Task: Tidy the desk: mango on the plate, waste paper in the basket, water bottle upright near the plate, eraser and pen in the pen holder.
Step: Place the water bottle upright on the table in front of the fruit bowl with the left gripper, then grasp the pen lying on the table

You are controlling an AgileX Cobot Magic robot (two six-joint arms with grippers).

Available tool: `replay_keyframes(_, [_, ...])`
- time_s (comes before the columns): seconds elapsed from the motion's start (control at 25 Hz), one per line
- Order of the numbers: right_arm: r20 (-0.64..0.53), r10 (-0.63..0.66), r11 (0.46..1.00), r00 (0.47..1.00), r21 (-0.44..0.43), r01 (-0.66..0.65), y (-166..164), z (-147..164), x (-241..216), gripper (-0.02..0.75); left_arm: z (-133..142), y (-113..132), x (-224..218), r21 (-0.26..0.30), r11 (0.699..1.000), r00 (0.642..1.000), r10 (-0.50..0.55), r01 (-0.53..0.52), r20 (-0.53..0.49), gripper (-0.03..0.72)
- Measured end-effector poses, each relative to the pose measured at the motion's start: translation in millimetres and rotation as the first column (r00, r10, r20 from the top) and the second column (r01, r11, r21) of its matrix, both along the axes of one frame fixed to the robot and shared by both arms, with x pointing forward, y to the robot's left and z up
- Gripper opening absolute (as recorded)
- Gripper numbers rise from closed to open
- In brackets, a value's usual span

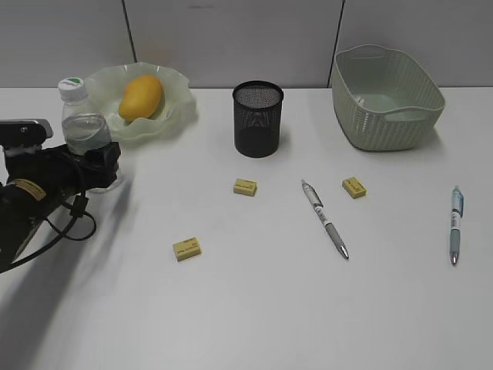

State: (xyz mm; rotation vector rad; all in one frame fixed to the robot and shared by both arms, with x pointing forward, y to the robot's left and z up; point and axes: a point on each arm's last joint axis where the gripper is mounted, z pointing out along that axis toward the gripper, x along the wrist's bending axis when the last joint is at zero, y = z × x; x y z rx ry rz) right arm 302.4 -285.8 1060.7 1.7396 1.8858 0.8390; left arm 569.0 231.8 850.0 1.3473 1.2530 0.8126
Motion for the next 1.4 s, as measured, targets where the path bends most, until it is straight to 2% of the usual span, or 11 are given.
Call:
replay_keyframes(0.44, [0.0, 0.0, 1.0, 1.0, 0.0, 0.0, 0.0, 0.0, 0.0, 0.538, -0.8, 0.9, -5.5, 0.012, 1.0, 0.999, -0.002, 0.003, -0.045, 0.603])
replay_keyframes(0.68, [0.001, 0.0, 1.0, 1.0, 0.0, 0.0, 0.0, 0.1, 0.1, 0.538, 2.4, 4.4, -25.0, 0.026, 1.0, 0.995, -0.005, 0.008, -0.102, 0.603])
replay_keyframes(0.88, [0.002, 0.0, 1.0, 1.0, 0.0, 0.0, 0.0, 0.1, 0.1, 0.538, 22.6, 6.0, -47.0, 0.036, 0.999, 0.993, -0.036, 0.041, -0.112, 0.603])
replay_keyframes(1.04, [0.003, 0.001, 1.0, 1.0, 0.0, -0.001, 0.0, 0.2, 0.2, 0.538, 49.9, 6.1, -57.8, 0.088, 0.993, 0.98, -0.067, 0.084, -0.185, 0.599])
replay_keyframes(1.24, [0.019, 0.0, 1.0, 1.0, 0.002, 0.0, 0.1, 1.2, 1.2, 0.538, 95.3, 14.7, -67.2, 0.197, 0.977, 0.921, 0.006, 0.077, -0.39, 0.593])
replay_keyframes(1.32, [0.034, -0.001, 1.0, 0.999, 0.004, 0.001, 0.2, 2.2, 2.2, 0.538, 114.1, 18.8, -70.5, 0.235, 0.969, 0.883, 0.048, 0.072, -0.468, 0.592])
replay_keyframes(1.4, [0.046, -0.002, 1.0, 0.999, 0.006, 0.002, 0.2, 3.0, 3.0, 0.538, 125.3, 23.3, -76.7, 0.267, 0.961, 0.815, 0.098, 0.072, -0.572, 0.587])
